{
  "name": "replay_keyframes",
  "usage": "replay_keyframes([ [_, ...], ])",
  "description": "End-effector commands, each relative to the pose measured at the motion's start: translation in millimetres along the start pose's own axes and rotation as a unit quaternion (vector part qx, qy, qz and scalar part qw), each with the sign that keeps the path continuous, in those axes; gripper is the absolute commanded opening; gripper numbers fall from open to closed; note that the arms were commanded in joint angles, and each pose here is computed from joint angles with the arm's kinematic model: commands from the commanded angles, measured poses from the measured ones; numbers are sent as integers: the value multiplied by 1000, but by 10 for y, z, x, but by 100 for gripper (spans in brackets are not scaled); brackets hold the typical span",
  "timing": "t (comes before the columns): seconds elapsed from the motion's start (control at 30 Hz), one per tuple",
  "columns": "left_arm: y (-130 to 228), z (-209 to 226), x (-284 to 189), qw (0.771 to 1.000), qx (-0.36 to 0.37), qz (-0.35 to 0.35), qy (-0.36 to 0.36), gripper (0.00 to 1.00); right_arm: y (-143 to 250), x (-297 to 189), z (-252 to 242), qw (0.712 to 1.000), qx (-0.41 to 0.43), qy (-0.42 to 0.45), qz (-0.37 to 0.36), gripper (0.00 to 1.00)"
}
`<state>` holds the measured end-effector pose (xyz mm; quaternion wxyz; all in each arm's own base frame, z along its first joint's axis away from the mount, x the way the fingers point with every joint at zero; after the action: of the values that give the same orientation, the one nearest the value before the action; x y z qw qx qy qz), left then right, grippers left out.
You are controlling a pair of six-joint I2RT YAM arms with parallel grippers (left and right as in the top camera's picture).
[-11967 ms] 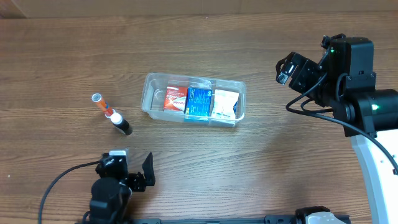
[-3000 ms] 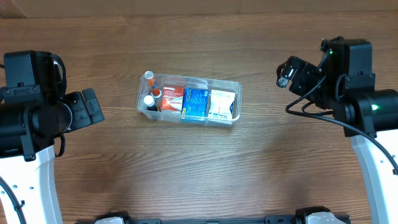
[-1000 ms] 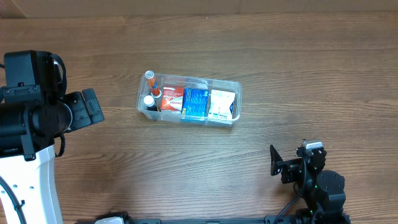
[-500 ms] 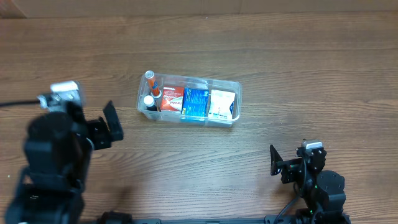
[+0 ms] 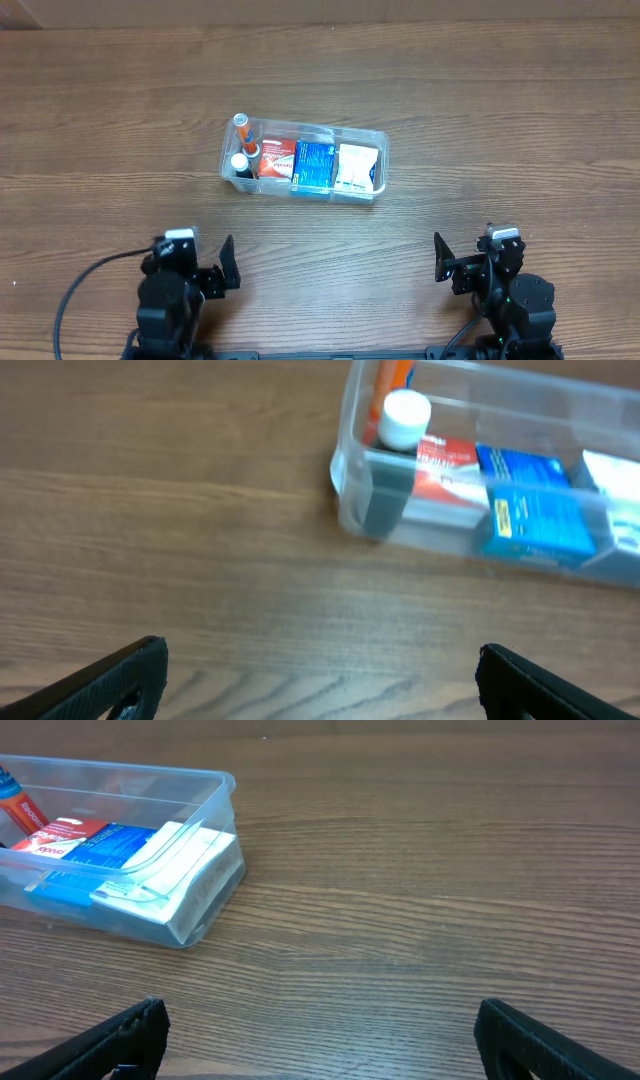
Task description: Pack container
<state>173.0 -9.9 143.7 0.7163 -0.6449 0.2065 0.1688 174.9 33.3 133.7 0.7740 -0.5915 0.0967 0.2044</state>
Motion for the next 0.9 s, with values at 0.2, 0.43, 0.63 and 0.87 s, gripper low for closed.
replay_keyframes([
  [0.2,244,-55,116,1000,7,-15,10,100,34,14,-3,1000,-1,-3,2,100],
  [0.43,307,-61,159,1000,7,-9,10,100,36,15,-4,1000,-1,-3,2,100],
  [0.63,308,-62,159,1000,7,-9,11,100,36,15,-4,1000,-1,-3,2,100],
  [0.87,308,-61,159,1000,7,-9,11,100,34,14,-3,1000,-1,-3,2,100],
])
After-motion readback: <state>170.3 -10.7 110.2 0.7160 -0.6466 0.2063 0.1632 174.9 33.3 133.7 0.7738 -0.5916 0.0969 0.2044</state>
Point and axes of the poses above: each gripper's point midway between its finger pads, its own x axis out along the fingers, its own z axis along the line the jaws close on, y = z × x, the point moved 4 cm from there along -x, back along the fingers, and after that the axes turned 13 degrees about x, right-handed, at the moved point
